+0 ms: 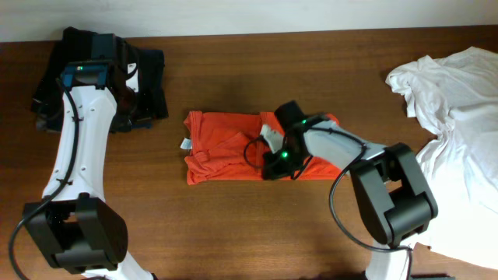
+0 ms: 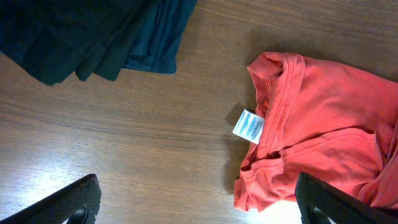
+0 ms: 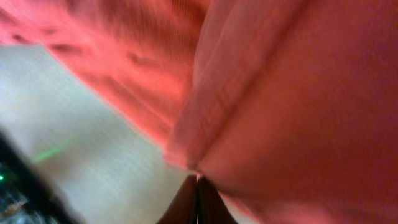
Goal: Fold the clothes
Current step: 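Fold the strip's right end leftward over the middle with the right gripper, then release and lift the right gripper away to the right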
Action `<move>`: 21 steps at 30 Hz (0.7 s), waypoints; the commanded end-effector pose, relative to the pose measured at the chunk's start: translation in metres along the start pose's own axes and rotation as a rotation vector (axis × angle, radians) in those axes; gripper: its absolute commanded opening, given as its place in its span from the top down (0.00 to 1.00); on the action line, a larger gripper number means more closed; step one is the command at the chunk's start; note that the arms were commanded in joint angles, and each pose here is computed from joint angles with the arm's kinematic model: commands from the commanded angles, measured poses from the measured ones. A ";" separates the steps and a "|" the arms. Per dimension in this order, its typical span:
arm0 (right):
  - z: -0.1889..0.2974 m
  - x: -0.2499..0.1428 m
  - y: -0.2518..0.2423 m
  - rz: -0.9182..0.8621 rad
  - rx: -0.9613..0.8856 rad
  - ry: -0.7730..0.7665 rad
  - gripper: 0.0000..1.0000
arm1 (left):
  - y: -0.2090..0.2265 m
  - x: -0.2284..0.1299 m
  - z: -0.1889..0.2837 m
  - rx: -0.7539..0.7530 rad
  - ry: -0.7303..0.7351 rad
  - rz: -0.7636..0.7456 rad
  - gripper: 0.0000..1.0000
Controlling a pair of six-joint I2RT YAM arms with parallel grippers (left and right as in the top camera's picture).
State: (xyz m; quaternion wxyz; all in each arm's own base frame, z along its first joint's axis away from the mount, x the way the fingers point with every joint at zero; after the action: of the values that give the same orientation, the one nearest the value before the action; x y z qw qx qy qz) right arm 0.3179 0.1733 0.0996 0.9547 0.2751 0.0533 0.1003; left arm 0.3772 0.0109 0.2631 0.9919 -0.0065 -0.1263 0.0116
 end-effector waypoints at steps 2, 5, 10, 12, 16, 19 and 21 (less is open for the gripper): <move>0.111 0.056 0.017 0.050 0.077 -0.271 0.95 | 0.001 0.000 -0.002 0.000 0.007 0.002 0.01; 0.135 0.073 0.004 0.022 0.084 -0.382 0.95 | 0.001 0.000 -0.002 0.001 0.007 0.002 0.01; 0.052 0.099 -0.016 0.019 0.053 -0.284 0.95 | 0.001 0.000 -0.002 0.000 0.007 0.002 0.01; 0.018 0.104 -0.023 0.019 0.050 -0.239 0.89 | 0.001 0.000 -0.002 0.000 0.007 0.002 0.01; 0.001 0.114 -0.028 0.037 0.090 -0.242 0.88 | 0.001 0.000 -0.002 0.000 0.007 0.002 0.01; 0.070 0.131 -0.005 0.073 0.237 -0.318 0.83 | 0.001 0.000 -0.002 0.000 0.007 0.002 0.01; 0.129 0.130 0.003 0.035 0.201 -0.362 0.75 | 0.001 0.000 -0.002 0.000 0.007 0.002 0.01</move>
State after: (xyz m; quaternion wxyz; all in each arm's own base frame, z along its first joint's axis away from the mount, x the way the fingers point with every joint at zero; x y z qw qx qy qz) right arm 0.4456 0.1636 0.1273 0.9288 0.3620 -0.0480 0.0628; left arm 0.3773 0.0109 0.2632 0.9919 -0.0066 -0.1267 0.0118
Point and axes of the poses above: each gripper's point midway between its finger pads, its own z axis back along the fingers, its own y axis along the line the jaws close on, x = y × z, the point moved 10 cm from there along z, back along the fingers, and after that the axes turned 9 degrees about -z, right-handed, at the moved point
